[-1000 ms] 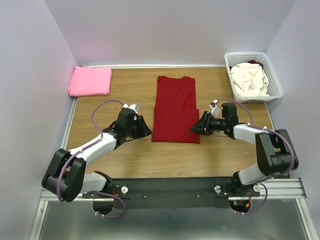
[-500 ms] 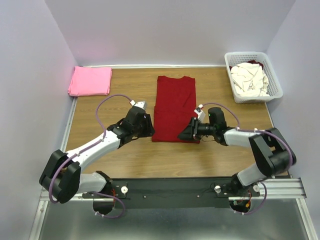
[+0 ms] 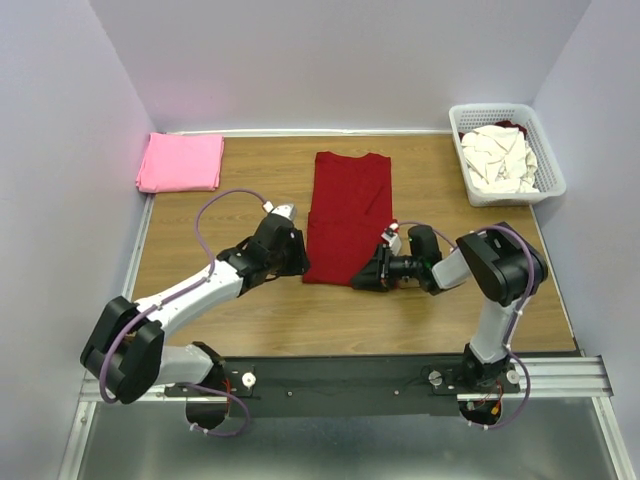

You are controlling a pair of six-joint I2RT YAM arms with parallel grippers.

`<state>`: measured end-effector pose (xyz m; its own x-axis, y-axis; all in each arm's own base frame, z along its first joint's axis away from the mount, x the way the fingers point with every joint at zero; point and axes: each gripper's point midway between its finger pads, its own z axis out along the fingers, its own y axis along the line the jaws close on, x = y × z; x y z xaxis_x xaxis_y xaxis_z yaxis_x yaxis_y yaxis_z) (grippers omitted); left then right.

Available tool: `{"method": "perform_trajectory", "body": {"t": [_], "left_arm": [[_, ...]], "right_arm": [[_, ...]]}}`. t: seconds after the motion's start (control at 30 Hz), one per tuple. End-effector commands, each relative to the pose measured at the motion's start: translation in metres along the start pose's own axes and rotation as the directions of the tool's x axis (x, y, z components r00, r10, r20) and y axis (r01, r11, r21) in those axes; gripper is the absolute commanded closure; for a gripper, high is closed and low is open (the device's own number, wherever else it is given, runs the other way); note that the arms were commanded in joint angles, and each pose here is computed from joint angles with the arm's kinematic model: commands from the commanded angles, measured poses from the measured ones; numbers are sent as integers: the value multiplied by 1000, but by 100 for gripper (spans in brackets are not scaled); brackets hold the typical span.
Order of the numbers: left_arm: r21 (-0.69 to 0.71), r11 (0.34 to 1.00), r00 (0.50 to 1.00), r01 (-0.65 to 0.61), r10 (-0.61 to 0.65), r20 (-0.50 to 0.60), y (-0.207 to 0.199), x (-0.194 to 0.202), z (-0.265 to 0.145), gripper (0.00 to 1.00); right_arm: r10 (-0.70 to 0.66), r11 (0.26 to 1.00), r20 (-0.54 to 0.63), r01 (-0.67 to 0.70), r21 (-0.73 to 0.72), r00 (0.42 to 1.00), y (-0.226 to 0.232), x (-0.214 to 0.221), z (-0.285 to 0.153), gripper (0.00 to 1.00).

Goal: Fold and stack the t-shirts
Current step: Fold the tshirt

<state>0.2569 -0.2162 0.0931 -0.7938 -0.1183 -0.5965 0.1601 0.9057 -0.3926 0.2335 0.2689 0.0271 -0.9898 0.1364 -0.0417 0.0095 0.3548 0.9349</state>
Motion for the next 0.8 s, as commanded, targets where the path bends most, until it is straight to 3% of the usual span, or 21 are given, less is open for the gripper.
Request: {"method": "perform_trajectory", "body": {"t": [0.0,0.17,0.33,0.63,0.77], "left_arm": [[62,997,998,-38,40,-39,-17,2,7,50],[118,992,994,-43,54,-95,-28,12,27,65],[118,991,979,-55,77,-188,-24,32,46,81],[77,997,951,26,-1,-309,27,66,61,86],[132,991,977,27,2,-214,12,36,46,83]], "right_arm": [[-36,999,45,34,35,998,7,-1,-8,56],[-139,987,88,131,91,986,25,-17,-21,55],[-72,994,86,64,94,994,5,-16,-35,55],[135,982,104,-147,116,985,-59,-2,-65,56],[108,988,101,-118,96,989,-51,-5,-66,56]]}}
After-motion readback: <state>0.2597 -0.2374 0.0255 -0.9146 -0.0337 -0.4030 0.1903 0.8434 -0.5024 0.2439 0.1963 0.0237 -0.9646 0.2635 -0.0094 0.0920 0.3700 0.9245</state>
